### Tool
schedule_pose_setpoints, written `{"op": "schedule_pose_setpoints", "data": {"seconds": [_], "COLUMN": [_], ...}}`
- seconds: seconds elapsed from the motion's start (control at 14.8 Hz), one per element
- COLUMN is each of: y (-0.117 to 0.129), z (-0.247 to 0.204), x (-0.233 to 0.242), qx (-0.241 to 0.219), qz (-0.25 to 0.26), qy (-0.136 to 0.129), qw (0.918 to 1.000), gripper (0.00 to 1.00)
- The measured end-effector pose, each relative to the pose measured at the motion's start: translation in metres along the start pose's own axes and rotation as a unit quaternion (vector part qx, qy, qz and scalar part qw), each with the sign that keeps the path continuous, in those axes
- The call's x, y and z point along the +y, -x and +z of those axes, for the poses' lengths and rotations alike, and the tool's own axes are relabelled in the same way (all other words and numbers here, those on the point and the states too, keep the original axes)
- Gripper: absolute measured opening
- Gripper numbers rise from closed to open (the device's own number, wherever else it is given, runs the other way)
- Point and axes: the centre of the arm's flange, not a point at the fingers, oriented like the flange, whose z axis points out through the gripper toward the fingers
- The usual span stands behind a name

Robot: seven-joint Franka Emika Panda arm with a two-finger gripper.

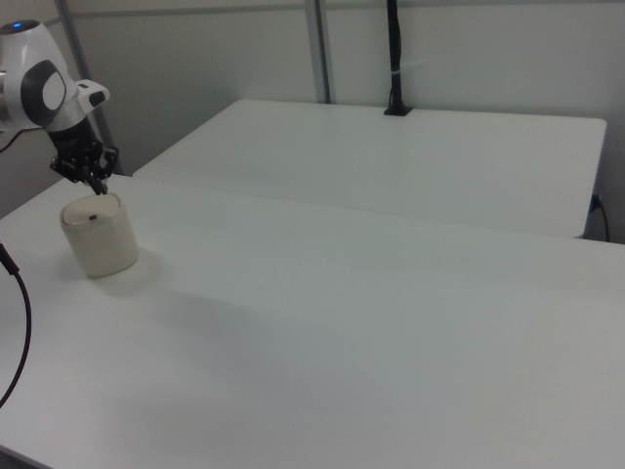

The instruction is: Open the trash bin

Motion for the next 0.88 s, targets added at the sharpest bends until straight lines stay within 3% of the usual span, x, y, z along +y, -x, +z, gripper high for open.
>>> {"op": "schedule_pose_setpoints", "data": {"seconds": [0.47,0.88], "y": [-0.009,-0.008], "z": [0.036,0.054], "x": [-0.037,-0.040], "qx": [-0.019,-0.031], "qz": [-0.034,-0.054], "qy": [-0.003,0.000], "qw": [0.9993,0.9981], "gripper": [0.09,0.09]}}
